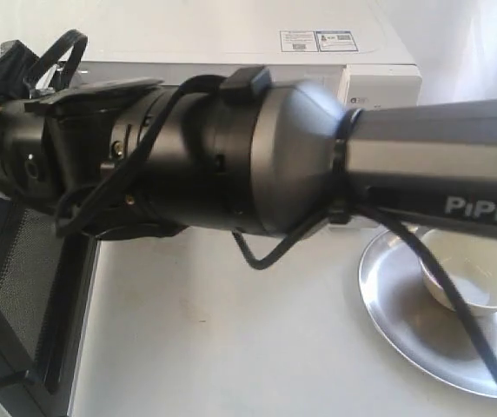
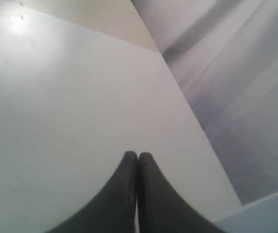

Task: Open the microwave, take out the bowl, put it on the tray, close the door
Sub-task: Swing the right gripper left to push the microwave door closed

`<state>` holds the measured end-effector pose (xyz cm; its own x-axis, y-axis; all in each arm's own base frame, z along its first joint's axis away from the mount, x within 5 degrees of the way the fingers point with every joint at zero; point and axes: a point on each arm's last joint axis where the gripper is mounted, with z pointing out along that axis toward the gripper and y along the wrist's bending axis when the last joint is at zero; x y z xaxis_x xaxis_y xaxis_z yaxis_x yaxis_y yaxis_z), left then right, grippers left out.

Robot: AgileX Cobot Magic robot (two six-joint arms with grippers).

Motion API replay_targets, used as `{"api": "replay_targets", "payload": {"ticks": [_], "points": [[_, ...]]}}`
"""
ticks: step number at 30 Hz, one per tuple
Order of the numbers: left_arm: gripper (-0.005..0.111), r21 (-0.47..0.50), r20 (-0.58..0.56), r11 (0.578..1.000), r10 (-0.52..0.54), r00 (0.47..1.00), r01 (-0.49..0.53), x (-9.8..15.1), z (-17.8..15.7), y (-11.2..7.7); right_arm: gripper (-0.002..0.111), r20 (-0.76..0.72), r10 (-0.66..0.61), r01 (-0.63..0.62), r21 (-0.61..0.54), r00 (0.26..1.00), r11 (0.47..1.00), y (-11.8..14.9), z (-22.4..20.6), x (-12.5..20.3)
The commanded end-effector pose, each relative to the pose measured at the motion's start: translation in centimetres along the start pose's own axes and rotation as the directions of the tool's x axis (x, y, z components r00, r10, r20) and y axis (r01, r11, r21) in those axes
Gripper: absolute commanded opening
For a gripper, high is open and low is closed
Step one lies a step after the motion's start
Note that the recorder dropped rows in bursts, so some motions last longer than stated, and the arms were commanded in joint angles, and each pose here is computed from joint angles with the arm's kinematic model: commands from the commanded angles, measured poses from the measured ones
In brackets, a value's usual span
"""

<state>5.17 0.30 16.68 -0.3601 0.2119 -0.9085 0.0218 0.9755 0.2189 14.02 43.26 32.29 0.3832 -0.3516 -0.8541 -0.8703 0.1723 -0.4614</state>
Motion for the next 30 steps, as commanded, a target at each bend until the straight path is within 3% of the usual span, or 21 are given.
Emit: {"api": "replay_targets", "payload": {"ticks": [1, 4, 8, 11, 14, 18, 23, 30], "points": [[0.000, 0.004, 0.004, 1.000, -0.004, 1.000, 0.004, 0.0, 0.0, 0.0, 0.000, -0.186, -0.177, 0.201, 0.124, 0.966, 0.972, -0.4, 0.0, 0.9], [0.000, 0.004, 0.004, 1.000, -0.004, 1.000, 0.004, 0.0, 0.0, 0.0, 0.000, -0.401, -0.230, 0.332, 0.207, 0.887, 0.920, -1.4, -0.7, 2.2], [0.000, 0.004, 0.004, 1.000, -0.004, 1.000, 0.004, 0.0, 0.0, 0.0, 0.000, -0.693, -0.205, 0.524, 0.285, 0.691, 0.803, -3.6, -2.8, 3.8], [0.000, 0.004, 0.004, 1.000, -0.004, 1.000, 0.004, 0.0, 0.0, 0.0, 0.000, -0.810, -0.115, 0.627, 0.346, 0.575, 0.698, -5.2, -4.5, 4.2], [0.000, 0.004, 0.004, 1.000, -0.004, 1.000, 0.004, 0.0, 0.0, 0.0, 0.000, -0.840, -0.051, 0.666, 0.389, 0.539, 0.637, -6.2, -5.4, 4.3], [0.000, 0.004, 0.004, 1.000, -0.004, 1.000, 0.004, 0.0, 0.0, 0.0, 0.000, -0.835, -0.019, 0.634, 0.403, 0.550, 0.660, -6.1, -5.4, 4.6], [0.000, 0.004, 0.004, 1.000, -0.004, 1.000, 0.004, 0.0, 0.0, 0.0, 0.000, -0.834, 0.072, 0.517, 0.404, 0.548, 0.755, -6.5, -5.2, 6.6], [0.000, 0.004, 0.004, 1.000, -0.004, 1.000, 0.004, 0.0, 0.0, 0.0, 0.000, -0.858, 0.256, 0.429, 0.455, 0.444, 0.780, -9.2, -6.8, 12.9]]}}
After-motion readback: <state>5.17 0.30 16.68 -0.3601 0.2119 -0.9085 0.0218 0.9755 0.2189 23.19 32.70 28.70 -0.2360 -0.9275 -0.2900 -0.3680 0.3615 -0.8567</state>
